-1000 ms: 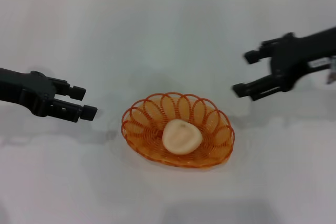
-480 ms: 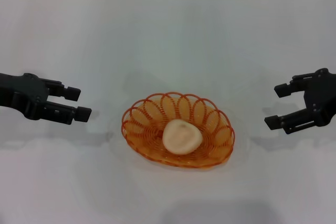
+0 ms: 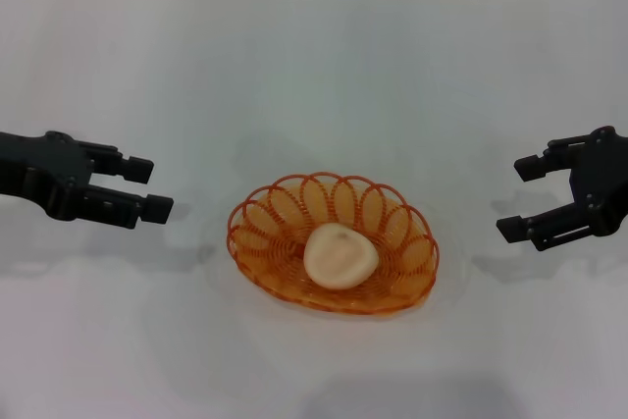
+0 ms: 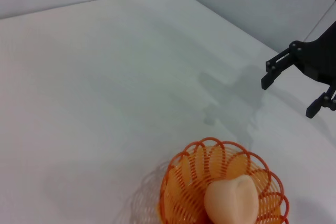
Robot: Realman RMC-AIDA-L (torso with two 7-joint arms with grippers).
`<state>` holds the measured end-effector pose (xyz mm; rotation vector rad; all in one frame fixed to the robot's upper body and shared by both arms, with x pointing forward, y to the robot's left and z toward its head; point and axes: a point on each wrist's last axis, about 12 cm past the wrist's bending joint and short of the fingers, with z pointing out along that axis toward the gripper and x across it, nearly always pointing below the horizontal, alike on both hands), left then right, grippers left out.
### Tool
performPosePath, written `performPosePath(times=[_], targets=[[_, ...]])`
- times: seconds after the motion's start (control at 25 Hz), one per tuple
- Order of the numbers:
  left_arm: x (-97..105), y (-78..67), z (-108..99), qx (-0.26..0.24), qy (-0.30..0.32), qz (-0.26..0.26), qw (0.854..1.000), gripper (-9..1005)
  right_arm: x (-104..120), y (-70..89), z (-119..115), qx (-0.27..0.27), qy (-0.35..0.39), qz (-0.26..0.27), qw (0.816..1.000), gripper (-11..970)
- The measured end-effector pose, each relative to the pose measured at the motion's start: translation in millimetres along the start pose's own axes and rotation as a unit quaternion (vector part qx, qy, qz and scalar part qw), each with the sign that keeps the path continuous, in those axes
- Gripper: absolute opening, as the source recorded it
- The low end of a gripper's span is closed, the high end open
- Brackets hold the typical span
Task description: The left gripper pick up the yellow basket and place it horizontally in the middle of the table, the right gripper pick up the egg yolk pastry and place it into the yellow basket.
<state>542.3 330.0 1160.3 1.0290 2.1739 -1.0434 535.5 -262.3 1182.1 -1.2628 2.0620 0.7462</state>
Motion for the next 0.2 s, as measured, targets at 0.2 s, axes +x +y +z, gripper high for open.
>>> performPosePath(times=[0.2], targets=[[-2.8, -0.2, 0.5, 0.002, -0.003, 0.003, 1.0, 786, -0.9, -0.7, 0.0, 0.002, 0.0, -0.001, 1.0, 857]])
